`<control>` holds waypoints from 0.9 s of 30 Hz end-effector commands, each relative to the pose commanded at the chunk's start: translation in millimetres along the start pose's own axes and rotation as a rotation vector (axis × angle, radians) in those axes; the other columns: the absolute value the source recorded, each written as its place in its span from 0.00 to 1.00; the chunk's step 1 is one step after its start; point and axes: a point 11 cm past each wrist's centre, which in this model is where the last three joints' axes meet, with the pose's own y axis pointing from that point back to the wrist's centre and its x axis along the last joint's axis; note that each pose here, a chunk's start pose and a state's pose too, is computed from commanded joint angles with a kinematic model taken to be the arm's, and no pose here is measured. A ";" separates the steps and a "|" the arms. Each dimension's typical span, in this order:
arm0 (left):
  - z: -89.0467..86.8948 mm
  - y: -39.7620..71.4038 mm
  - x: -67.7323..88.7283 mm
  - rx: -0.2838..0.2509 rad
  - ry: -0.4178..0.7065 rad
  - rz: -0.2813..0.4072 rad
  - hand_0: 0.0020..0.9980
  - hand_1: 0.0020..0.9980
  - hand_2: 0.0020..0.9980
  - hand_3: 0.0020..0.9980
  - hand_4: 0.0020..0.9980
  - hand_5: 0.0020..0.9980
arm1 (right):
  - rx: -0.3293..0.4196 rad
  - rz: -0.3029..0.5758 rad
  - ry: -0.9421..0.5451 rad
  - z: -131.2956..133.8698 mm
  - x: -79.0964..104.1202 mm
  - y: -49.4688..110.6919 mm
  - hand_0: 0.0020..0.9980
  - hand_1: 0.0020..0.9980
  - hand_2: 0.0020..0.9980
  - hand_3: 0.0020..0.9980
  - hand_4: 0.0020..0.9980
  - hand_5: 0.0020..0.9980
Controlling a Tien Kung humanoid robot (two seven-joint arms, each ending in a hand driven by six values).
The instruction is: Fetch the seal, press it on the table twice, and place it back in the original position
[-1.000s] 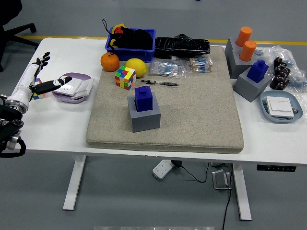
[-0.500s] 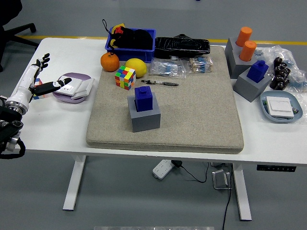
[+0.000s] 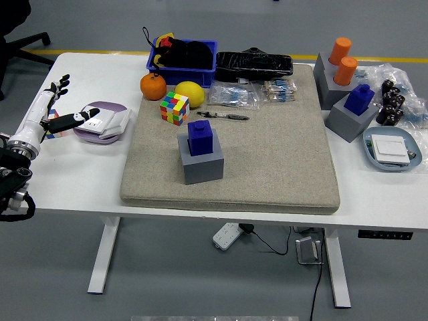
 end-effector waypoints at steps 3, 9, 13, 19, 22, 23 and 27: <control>0.5 -0.2 0.0 -0.001 0.001 0.000 0.96 0.95 0.97 0.98 1.00 0.36 | -0.002 0.001 -0.001 1.2 0.4 -0.1 0.85 0.77 0.71 0.74 0.79 0.56; 0.5 -0.4 0.8 0.000 0.001 0.002 0.96 0.95 0.97 0.98 1.00 0.36 | 0.001 0.001 -0.004 -0.1 0.4 0.1 0.85 0.77 0.71 0.74 0.79 0.56; 0.2 -0.3 0.3 0.001 0.001 0.001 0.96 0.95 0.97 0.98 1.00 0.36 | 0.002 0.000 -0.006 -0.3 -0.4 -0.1 0.85 0.77 0.71 0.74 0.79 0.56; -0.6 0.2 -0.6 0.004 0.003 -0.001 0.96 0.95 0.97 0.98 1.00 0.37 | 0.003 0.000 -0.007 -0.7 -1.3 -0.3 0.85 0.77 0.71 0.74 0.79 0.56; -0.9 0.3 -0.5 0.006 0.003 -0.001 0.96 0.95 0.97 0.98 1.00 0.37 | 0.005 -0.001 -0.007 -1.4 -1.5 -0.3 0.85 0.77 0.71 0.74 0.79 0.56; -0.9 0.2 -0.4 0.006 0.003 -0.001 0.96 0.94 0.97 0.98 1.00 0.36 | 0.005 0.000 -0.007 -1.7 -1.5 -0.2 0.85 0.77 0.71 0.74 0.79 0.56; -0.2 -0.2 0.0 0.005 0.001 -0.001 0.96 0.94 0.97 0.98 1.00 0.36 | 0.006 0.002 -0.006 -2.5 -0.7 0.0 0.85 0.77 0.71 0.74 0.79 0.56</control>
